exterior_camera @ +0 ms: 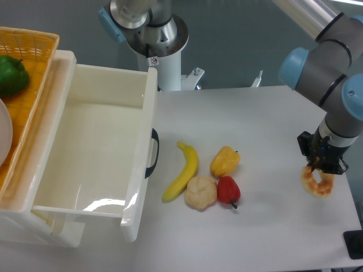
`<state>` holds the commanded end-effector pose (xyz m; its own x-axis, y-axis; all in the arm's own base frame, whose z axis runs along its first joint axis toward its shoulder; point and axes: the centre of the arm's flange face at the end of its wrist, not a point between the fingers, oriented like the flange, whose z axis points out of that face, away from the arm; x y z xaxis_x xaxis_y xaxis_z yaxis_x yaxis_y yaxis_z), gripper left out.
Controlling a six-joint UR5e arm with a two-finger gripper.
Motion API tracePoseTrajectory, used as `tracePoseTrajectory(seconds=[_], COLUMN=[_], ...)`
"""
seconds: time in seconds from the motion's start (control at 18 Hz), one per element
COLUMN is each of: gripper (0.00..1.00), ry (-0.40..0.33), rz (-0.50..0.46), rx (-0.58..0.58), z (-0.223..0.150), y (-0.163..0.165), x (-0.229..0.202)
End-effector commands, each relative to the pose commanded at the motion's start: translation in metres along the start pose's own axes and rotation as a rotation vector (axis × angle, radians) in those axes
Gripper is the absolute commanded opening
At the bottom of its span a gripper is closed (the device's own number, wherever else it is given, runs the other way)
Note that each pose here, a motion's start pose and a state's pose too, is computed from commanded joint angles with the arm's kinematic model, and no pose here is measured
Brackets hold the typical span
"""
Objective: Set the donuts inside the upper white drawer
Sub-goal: 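Close the gripper on the glazed donut and lift it off the table, then carry the held donut over the fruits into the open white drawer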
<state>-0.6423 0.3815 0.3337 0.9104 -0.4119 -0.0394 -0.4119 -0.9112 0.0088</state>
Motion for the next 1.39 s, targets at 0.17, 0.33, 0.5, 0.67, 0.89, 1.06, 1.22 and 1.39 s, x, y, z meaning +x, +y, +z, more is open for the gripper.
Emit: tracePoseTrajectory(seconds=[0.17,0.33,0.5,0.67,0.89,1.06,1.22,1.39], gripper=[0.00,0.00,0.00,0.00,0.00,0.00,0.00,0.00], ry=[0.002,-0.008,-0.017,-0.034,-0.049,-0.068,-0.092,-0.109], rz=[0.011,0.015,0.011,-0.052,-0.146,-0.147,-0.182,-0.235], rx=[-0.003,-0.003,0.005,0.014,0.112,0.148,0.209,0.255], z=[0.002,-0.002,-0.011,-0.025,-0.063,-0.094,-0.126,-0.155], y=[-0.008,-0.017,-0.037,-0.053,-0.070,-0.074,-0.081,-0.117], x=[0.000,-0.001,0.005,0.012,0.042,0.076,0.099,0.124])
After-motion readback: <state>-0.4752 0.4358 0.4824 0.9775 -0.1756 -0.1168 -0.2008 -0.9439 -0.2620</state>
